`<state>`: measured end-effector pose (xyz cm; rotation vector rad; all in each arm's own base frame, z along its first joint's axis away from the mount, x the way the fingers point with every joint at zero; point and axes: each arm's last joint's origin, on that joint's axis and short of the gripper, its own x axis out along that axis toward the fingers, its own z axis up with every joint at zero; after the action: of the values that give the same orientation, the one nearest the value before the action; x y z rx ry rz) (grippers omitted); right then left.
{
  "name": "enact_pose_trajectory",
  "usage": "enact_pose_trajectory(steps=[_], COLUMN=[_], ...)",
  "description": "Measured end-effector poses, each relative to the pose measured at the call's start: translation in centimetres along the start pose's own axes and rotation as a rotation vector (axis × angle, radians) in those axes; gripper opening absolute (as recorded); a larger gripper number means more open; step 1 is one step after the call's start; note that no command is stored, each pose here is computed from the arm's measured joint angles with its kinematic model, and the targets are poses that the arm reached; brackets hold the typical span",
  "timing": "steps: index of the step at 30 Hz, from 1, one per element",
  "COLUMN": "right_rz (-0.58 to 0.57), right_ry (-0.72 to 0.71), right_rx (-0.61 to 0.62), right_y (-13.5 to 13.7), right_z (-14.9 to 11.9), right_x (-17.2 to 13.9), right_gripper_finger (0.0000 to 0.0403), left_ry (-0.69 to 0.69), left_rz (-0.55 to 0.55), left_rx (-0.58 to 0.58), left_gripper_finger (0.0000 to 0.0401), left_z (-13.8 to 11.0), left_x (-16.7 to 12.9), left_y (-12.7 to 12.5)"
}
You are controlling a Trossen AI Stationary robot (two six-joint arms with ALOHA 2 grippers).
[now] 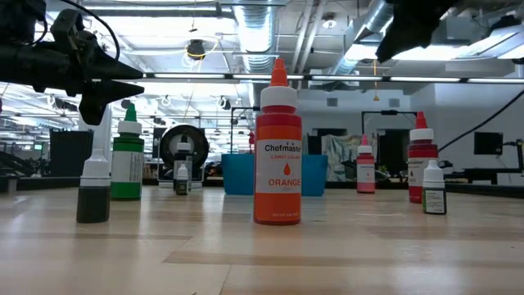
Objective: Pick & Place food coloring
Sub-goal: Put the large pink food coloring bottle into the blue bin
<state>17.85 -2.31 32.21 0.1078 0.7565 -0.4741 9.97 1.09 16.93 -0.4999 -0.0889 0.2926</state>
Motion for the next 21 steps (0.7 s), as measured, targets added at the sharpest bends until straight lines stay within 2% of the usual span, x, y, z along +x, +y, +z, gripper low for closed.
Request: enact_pose_trajectory(steps=[12, 15, 21], right_rz=[-0.065, -0.082, -0.114], right_ry=[0.204, 0.264, 0.365], right_rx=[-0.037, -0.060, -0.105], right_y=[-1.0, -1.5, -2.7], right_z=[0.4, 0.3, 0.0], right_x=[5.0, 6.5, 9.2], right_gripper_finger=[0.0236, 0.0249, 0.0249], left_ry=[-0.001, -0.001, -0.001], left_rz=[0.002, 0.002, 0.002], left_rx=[0.000, 0.000, 0.000], left_gripper_finger=[0.0136, 0.0136, 0.0136], left_z=[0.0, 0.0, 0.0], left_x=[0.0, 0.0, 0.0], left_y=[0.0, 0.0, 0.0])
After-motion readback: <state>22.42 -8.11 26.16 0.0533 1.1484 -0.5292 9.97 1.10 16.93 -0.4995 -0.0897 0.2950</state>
